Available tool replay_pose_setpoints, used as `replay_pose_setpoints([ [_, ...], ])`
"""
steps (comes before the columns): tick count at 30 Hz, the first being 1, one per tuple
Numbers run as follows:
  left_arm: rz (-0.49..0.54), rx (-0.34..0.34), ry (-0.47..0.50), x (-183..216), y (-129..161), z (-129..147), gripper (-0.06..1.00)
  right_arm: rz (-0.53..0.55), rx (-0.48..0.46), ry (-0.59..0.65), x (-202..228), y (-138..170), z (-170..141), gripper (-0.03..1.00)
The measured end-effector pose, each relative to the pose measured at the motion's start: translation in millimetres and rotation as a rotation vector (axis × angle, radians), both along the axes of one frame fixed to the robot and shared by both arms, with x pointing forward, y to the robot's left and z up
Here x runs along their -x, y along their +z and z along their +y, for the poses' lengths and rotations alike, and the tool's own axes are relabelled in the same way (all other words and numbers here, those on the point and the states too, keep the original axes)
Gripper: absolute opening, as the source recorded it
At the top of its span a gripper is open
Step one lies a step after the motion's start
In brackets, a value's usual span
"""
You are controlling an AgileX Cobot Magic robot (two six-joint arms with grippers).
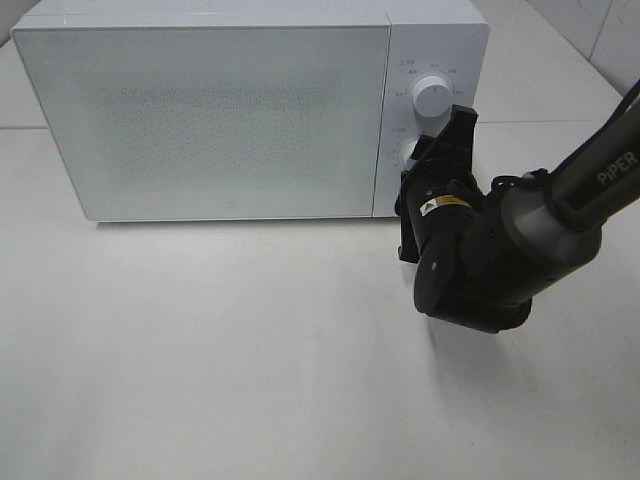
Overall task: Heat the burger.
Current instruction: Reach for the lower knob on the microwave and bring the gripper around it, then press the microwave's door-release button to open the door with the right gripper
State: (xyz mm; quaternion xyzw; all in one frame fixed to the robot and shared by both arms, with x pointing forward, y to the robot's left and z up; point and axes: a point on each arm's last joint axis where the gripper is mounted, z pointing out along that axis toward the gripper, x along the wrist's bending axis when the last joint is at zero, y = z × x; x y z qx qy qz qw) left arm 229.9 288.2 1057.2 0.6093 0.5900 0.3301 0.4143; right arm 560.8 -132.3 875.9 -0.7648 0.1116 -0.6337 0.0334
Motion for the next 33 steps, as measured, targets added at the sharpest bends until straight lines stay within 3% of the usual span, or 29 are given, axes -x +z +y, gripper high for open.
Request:
replay_pose_setpoints([
  [22,0.000,0.000,0.000,0.0,0.0,0.0,0.99,0.020,0.036,-0.048,-0.3,0.6,-0.1,0.44],
  [33,0.000,0.000,0.000,0.0,0.0,0.0,0.99,0.041,0.074,-0.079,2.3,-1.9,-6.0,0.63],
])
